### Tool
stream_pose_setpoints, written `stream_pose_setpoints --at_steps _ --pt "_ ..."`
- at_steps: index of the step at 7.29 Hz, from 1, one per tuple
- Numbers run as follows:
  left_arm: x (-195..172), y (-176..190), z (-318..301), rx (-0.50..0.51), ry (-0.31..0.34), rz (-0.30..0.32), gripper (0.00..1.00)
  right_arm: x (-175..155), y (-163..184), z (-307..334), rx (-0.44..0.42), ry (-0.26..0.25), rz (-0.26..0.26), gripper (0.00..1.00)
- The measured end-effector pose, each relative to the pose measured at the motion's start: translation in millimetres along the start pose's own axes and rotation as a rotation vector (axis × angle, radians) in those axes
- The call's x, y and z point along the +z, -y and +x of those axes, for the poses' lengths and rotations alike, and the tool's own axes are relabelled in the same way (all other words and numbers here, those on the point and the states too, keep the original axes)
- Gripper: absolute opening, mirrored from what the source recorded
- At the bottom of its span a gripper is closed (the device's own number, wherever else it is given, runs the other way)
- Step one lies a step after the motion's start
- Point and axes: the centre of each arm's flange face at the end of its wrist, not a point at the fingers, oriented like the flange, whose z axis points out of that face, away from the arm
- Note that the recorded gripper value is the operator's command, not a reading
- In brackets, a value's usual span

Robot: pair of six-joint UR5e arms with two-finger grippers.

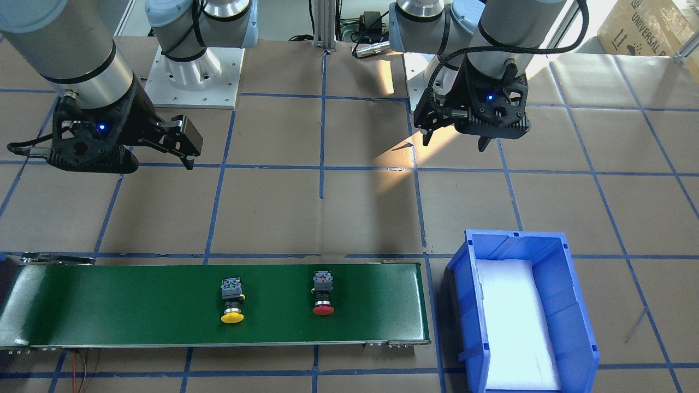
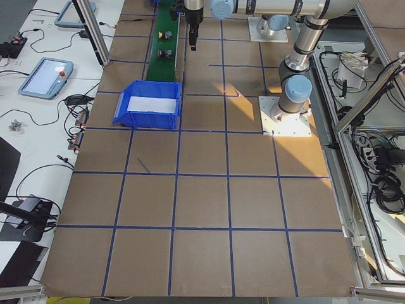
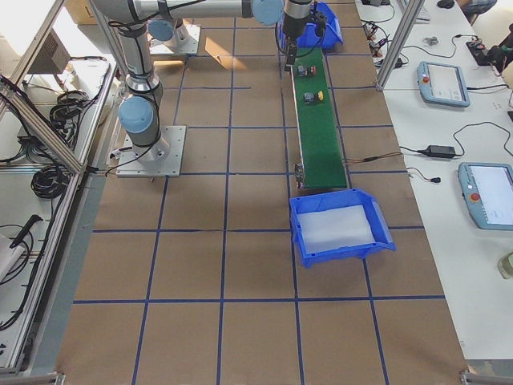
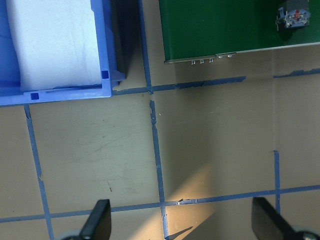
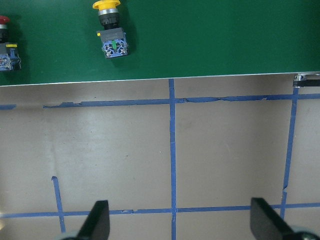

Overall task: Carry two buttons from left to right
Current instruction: 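Withdraw the left gripper beside the bin while the belt carries both buttons, then lower the right gripper onto the yellow button on the belt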

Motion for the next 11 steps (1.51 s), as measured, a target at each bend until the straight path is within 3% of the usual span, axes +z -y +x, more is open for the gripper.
stream_pose_setpoints --at_steps 9,11 --pt "1.1 0.3 0.0 0.000 -0.001 -0.002 1.00 1.0 1.9 1.3 -0.003 -0.002 -0.001 1.00" --pt "0.8 0.4 0.0 0.000 0.000 -0.002 1.00 11.0 33.6 24.2 0.021 0.002 0.018 1.00"
